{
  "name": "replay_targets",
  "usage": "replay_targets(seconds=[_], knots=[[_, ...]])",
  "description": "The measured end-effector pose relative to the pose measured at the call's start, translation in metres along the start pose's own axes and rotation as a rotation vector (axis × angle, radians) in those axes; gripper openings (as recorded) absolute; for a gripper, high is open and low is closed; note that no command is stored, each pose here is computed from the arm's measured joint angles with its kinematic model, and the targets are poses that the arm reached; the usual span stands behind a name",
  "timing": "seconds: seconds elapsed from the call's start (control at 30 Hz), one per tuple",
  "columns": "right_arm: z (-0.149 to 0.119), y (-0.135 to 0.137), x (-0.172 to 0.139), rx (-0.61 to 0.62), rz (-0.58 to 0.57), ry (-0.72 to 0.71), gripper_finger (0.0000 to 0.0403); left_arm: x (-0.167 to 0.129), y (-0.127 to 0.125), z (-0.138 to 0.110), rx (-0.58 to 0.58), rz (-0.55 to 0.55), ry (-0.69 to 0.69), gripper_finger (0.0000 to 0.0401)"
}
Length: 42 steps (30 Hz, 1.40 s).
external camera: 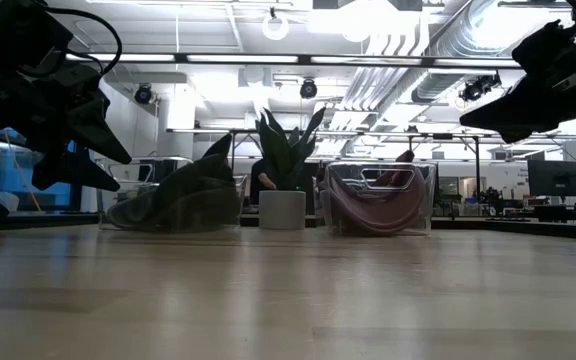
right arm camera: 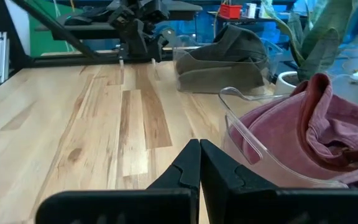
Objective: Pick & Place hat
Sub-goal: Return to Home Position
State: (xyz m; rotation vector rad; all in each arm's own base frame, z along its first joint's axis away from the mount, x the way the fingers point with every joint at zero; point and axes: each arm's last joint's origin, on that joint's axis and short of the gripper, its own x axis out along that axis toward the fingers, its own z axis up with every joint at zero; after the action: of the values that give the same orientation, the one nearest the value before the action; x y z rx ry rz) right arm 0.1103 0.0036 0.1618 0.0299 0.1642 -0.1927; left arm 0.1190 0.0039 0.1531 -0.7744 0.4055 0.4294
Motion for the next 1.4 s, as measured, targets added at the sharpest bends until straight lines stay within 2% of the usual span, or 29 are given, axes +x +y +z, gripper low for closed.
replay_targets(seconds=[1.4], knots=[[0.0002, -0.0002, 0.0, 0.013, -0.007, -0.001, 0.0, 0.0, 0.0, 0.0, 0.0, 0.0, 0.0, 0.0261]])
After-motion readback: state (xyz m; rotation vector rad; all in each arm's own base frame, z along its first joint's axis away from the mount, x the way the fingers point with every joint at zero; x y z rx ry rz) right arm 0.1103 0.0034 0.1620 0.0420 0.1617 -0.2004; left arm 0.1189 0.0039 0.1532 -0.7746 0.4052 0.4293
